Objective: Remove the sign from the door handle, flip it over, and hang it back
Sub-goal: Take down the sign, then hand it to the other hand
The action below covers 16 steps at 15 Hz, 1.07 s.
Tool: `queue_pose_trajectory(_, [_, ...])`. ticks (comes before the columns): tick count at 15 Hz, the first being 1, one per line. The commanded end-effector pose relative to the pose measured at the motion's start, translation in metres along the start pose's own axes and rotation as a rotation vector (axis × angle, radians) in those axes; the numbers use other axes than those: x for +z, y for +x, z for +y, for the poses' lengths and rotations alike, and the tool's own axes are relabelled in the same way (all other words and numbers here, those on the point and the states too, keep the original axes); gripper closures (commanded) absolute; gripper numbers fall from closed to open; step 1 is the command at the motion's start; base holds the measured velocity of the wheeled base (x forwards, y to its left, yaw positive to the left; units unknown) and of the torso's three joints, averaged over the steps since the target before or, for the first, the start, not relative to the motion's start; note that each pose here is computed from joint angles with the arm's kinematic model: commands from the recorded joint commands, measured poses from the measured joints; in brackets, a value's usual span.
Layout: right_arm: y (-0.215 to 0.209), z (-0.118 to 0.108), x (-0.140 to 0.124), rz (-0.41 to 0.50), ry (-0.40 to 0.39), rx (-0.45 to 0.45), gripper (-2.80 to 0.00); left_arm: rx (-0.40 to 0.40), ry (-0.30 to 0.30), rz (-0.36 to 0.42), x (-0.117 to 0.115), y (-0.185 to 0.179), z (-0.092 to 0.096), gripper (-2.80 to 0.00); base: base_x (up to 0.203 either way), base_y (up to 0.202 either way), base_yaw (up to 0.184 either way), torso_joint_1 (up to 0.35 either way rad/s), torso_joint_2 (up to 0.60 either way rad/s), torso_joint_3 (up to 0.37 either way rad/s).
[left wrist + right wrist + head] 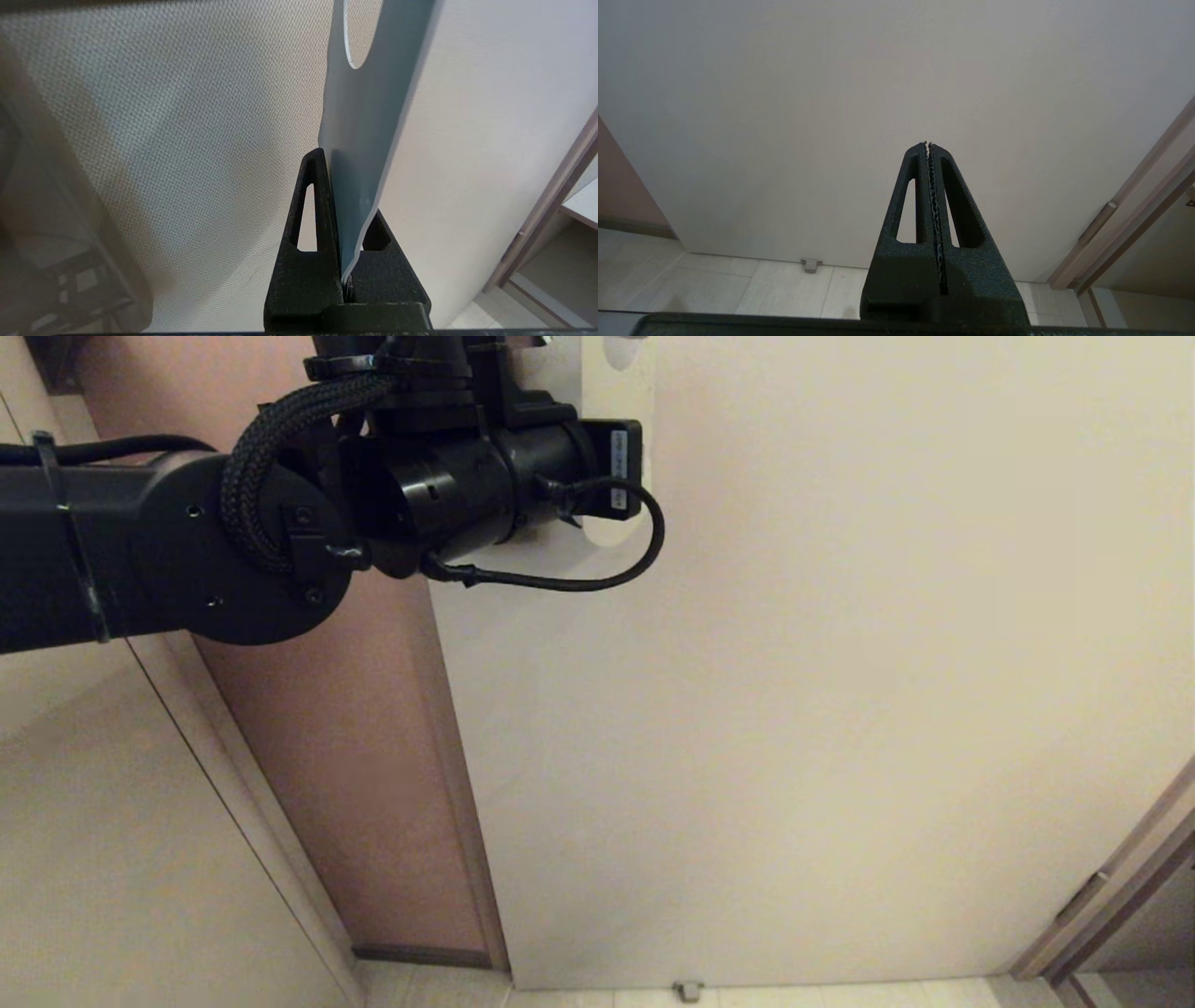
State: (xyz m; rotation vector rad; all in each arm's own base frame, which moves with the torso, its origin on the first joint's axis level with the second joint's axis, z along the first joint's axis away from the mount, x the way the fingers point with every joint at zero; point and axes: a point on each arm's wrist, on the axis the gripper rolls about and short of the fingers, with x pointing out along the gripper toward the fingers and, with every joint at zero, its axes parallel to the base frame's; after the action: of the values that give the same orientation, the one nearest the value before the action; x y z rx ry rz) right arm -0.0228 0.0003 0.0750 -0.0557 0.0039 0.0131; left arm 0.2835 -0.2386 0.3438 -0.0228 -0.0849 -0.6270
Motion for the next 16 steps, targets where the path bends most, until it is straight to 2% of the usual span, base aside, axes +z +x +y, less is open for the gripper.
queue_pose_trajectory(1, [0.0,0.0,0.0,0.0,-0.001,0.001,0.0,0.0,0.005,-0.007,0.0,0.004,0.0,0.0,0.0,0.0,0.0,0.0,0.0,0.0])
queue_pose_trajectory(6, [0.0,0.0,0.0,0.0,-0.001,0.001,0.0,-0.011,0.009,-0.01,0.002,0.009,-0.005,0.0,0.0,0.0,0.0,0.0,0.0,0.0])
queue_pose_trajectory(9, [0.0,0.0,0.0,0.0,-0.001,0.001,0.0,-0.036,0.006,-0.008,0.001,0.008,-0.014,0.0,0.0,0.0,0.0,0.0,0.0,0.0])
queue_pose_trajectory(16, [0.0,0.0,0.0,0.0,-0.001,0.001,0.0,-0.165,-0.008,0.003,-0.001,0.0,-0.058,0.0,0.0,0.0,0.0,0.0,0.0,0.0])
